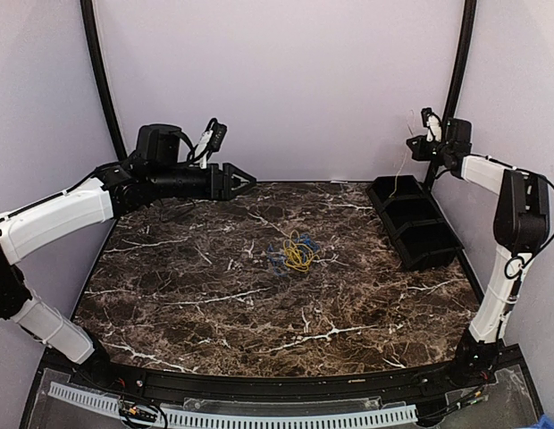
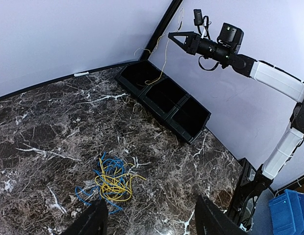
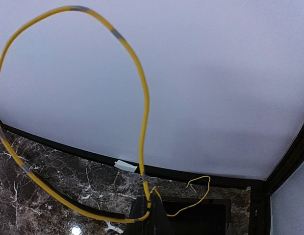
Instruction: Untangle the cables
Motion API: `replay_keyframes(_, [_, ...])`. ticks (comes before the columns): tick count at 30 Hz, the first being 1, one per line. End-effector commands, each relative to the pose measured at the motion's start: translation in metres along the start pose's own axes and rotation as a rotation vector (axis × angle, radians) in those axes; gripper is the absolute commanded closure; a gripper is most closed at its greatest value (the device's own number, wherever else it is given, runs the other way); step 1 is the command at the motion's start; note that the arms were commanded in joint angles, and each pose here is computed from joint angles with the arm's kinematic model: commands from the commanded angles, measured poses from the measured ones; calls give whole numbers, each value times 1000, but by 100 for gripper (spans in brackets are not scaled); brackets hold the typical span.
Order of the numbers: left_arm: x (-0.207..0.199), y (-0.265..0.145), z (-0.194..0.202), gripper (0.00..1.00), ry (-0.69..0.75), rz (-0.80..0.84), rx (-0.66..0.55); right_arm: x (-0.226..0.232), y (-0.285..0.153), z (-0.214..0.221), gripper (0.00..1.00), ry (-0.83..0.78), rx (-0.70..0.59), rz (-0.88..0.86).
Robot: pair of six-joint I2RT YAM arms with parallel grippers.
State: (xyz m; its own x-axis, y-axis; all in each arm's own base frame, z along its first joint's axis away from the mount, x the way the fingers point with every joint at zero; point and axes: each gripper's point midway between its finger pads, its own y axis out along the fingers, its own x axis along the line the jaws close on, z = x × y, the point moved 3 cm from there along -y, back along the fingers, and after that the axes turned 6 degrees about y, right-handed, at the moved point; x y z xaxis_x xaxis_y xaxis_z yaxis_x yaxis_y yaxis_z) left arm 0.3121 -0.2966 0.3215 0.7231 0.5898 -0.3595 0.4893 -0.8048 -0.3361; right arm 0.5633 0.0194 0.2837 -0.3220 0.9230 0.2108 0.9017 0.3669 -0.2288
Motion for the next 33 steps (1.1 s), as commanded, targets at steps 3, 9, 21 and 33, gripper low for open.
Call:
replay_keyframes(3, [-8,-3,-9,36,14,29,-33,3,-15,-1,100,13,22,17])
replay_keyframes(9, [-6,-1,-3,36,7,33,-26,0,-15,21,100,65,87,33])
replay_keyframes(21, [-6,-1,-1,36,14,35,-22,5,-19,31,100,141,146,21])
replay_keyframes(33, [-5,6,3,37,16,52,-13,25,-48,-6,100,31,13,-8])
